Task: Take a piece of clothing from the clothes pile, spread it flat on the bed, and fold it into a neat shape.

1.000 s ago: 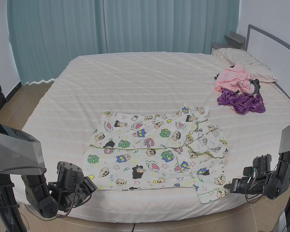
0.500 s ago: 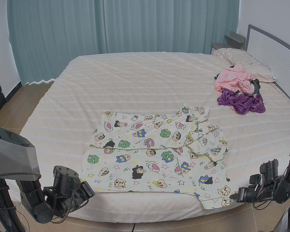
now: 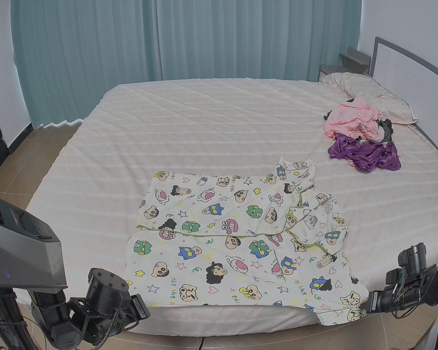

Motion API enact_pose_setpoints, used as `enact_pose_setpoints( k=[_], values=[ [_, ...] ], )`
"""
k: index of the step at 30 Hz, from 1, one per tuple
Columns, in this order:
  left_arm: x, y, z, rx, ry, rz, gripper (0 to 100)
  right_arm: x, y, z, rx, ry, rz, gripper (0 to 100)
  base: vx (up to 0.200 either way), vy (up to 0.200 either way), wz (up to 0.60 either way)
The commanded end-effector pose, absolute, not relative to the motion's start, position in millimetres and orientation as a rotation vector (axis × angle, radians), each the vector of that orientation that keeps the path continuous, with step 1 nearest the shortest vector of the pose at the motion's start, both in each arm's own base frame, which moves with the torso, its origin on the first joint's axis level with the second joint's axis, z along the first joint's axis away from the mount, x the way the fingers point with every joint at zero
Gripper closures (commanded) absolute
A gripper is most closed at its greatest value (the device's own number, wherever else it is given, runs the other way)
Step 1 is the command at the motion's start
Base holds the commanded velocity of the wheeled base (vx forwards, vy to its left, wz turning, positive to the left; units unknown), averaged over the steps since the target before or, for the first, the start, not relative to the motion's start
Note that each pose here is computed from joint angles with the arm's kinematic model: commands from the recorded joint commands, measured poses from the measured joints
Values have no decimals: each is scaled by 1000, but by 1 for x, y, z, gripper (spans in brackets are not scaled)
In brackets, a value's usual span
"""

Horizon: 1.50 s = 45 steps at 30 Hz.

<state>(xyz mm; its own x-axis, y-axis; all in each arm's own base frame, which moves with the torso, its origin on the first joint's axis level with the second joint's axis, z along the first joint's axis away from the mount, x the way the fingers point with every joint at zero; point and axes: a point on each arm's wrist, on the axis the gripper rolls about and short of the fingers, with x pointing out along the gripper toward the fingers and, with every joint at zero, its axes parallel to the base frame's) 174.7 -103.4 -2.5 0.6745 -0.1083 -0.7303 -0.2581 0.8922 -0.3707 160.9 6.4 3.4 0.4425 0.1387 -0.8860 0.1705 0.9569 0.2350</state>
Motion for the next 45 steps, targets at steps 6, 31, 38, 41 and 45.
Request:
enact_pose_setpoints(
  k=[6,31,38,41,45],
  values=[
    [158,-100,-6,-373,878,84,100,148,6,13,305,1119,-28,100,0,0,0],
    [134,-96,21,-168,866,-21,100,130,14,27,220,1125,-28,100,0,0,0],
    [126,-90,28,-129,921,0,100,125,16,31,203,1119,-6,100,0,0,0],
    [128,-92,31,-121,928,1,100,125,16,30,200,1129,-5,100,0,0,0],
    [137,-97,37,-116,941,14,100,125,16,31,201,1118,-3,100,0,0,0]
  ],
)
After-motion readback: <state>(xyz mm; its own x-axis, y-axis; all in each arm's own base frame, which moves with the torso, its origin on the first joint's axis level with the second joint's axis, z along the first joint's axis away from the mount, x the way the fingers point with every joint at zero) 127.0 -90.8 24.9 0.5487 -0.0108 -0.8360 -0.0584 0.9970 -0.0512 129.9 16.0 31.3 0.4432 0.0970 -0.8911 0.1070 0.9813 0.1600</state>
